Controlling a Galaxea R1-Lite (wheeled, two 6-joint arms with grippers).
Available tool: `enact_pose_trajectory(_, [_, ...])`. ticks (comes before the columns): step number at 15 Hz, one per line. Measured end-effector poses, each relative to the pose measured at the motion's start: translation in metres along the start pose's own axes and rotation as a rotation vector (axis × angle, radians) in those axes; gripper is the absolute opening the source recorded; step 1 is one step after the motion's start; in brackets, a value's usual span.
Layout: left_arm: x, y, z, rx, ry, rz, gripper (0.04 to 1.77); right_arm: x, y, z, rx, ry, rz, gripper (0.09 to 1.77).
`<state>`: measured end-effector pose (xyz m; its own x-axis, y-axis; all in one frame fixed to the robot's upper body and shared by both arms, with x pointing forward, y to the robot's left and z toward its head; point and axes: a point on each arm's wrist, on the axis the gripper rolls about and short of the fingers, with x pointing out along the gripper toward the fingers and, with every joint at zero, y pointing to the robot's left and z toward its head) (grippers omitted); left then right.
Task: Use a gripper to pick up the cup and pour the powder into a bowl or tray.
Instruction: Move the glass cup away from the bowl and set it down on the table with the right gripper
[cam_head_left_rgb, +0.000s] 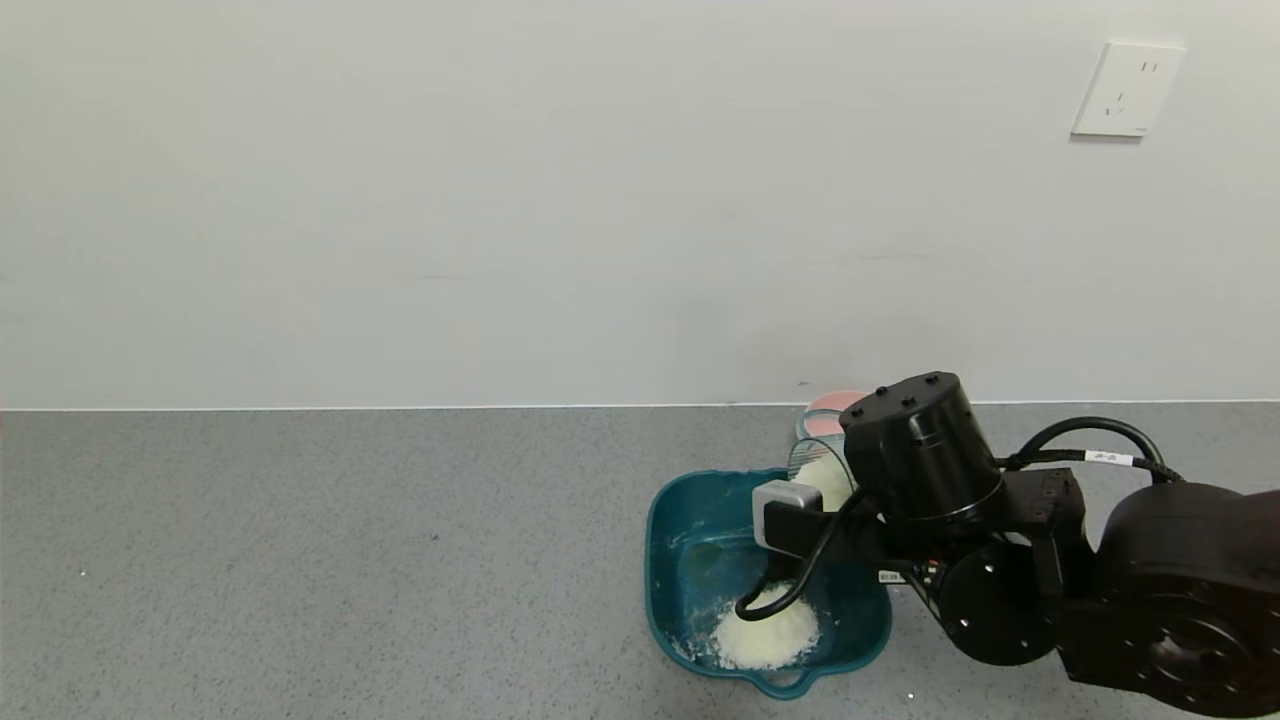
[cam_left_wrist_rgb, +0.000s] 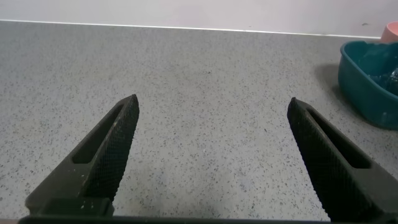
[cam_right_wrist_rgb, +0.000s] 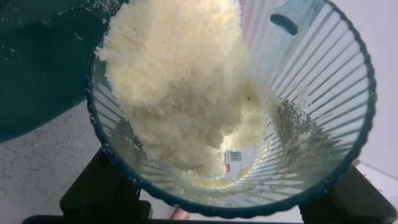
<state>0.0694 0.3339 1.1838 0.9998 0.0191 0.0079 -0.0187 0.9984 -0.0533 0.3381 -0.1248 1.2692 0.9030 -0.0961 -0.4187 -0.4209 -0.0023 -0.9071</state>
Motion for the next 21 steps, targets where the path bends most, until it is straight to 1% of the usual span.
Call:
enact_pose_trajectory(3, [0.000,0.000,0.000,0.000,0.000,0.000,1.72,-0.002,0.000,-0.007,0.139,-0.016,0.014,1.34])
enact_pose_trajectory(10, [0.000,0.000,0.000,0.000,0.000,0.000,1.72,-0.006,0.014,-0.021,0.480,0.015,0.045,1.34])
enact_pose_trajectory(13, [0.000,0.000,0.000,0.000,0.000,0.000,1.72,-0.005,0.009,-0.031,0.562,0.038,0.030,1.34])
enact_pose_trajectory(15, [0.000,0.000,0.000,0.000,0.000,0.000,1.72,-0.003,0.003,-0.041,0.672,0.051,0.016,1.34])
enact_pose_trajectory(18, [0.000,0.000,0.000,0.000,0.000,0.000,1.72,-0.006,-0.002,-0.051,0.882,0.033,0.023,1.34])
enact_pose_trajectory(21, [0.000,0.000,0.000,0.000,0.000,0.000,1.72,-0.006,-0.002,-0.070,1.080,0.070,0.001,1.34])
